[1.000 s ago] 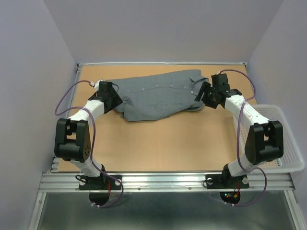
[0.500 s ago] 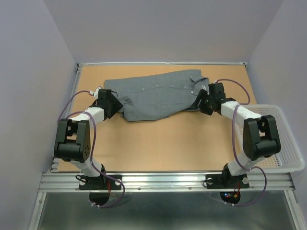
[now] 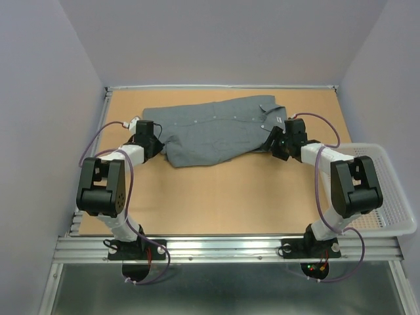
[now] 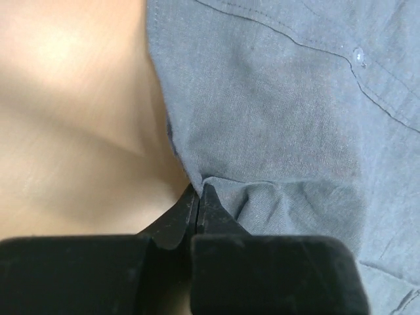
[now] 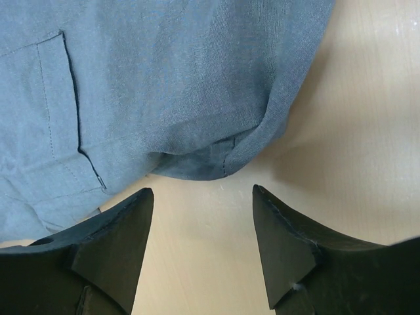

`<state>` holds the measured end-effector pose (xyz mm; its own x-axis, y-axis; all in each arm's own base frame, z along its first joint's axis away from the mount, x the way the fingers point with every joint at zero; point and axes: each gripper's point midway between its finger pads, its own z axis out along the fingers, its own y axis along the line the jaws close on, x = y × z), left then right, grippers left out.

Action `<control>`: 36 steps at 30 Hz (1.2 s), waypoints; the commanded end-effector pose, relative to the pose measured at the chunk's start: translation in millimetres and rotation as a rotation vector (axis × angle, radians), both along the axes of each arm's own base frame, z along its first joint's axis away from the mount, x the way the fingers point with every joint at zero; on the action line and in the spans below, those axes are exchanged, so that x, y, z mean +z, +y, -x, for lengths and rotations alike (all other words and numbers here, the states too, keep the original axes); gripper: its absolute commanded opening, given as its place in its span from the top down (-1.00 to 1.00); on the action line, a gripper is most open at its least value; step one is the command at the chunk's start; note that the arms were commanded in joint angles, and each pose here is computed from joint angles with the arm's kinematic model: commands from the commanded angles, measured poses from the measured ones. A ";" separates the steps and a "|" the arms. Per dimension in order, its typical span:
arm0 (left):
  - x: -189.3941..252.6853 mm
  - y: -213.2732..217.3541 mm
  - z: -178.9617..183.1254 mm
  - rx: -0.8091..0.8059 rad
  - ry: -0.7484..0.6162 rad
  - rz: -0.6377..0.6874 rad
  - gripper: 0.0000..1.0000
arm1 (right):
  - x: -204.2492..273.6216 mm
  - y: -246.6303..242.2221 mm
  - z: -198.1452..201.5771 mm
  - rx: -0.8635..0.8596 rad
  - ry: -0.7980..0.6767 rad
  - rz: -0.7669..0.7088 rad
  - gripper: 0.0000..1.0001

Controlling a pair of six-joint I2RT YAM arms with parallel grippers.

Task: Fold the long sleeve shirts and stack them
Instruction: Flatten the shirt out

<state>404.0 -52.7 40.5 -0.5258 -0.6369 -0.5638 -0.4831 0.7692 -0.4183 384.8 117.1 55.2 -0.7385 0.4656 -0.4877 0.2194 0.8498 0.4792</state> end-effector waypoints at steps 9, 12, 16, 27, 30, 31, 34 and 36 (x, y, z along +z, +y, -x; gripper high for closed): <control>181.3 45.7 1.2 -0.050 -0.051 -0.336 0.70 | 55.5 -8.5 -14.3 0.000 -0.152 0.054 -0.34; 178.1 52.4 23.4 -0.059 0.015 -0.368 0.37 | 64.5 -12.3 -15.1 -0.006 -0.161 0.077 -0.35; 165.4 62.8 55.6 -0.055 0.083 -0.409 -0.41 | 76.9 -13.9 -15.6 -0.012 -0.177 0.082 -0.39; 174.7 49.8 57.3 -0.107 -0.020 -0.361 -0.75 | 78.6 -62.9 -34.3 -0.196 -0.130 0.015 -0.45; 162.6 32.6 53.5 -0.174 -0.035 -0.315 -0.75 | 66.3 -66.0 -43.3 -0.205 -0.086 -0.042 -0.50; 153.5 26.2 54.5 -0.197 -0.021 -0.309 -0.75 | 60.1 -75.9 -49.2 -0.239 -0.072 -0.055 -0.59; 138.3 13.5 56.5 -0.240 0.002 -0.285 -0.75 | 46.0 -78.2 -61.9 -0.263 -0.056 -0.089 -0.69; 131.6 8.2 58.7 -0.254 0.005 -0.269 -0.75 | 45.7 -73.9 -72.5 -0.250 -0.069 -0.119 -0.73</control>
<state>342.8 -27.2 176.3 -0.6459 -0.3263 -0.6902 -0.3266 0.9353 -0.1364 426.5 33.6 79.6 -0.5962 0.6543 -0.4653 0.4312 0.7498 0.5018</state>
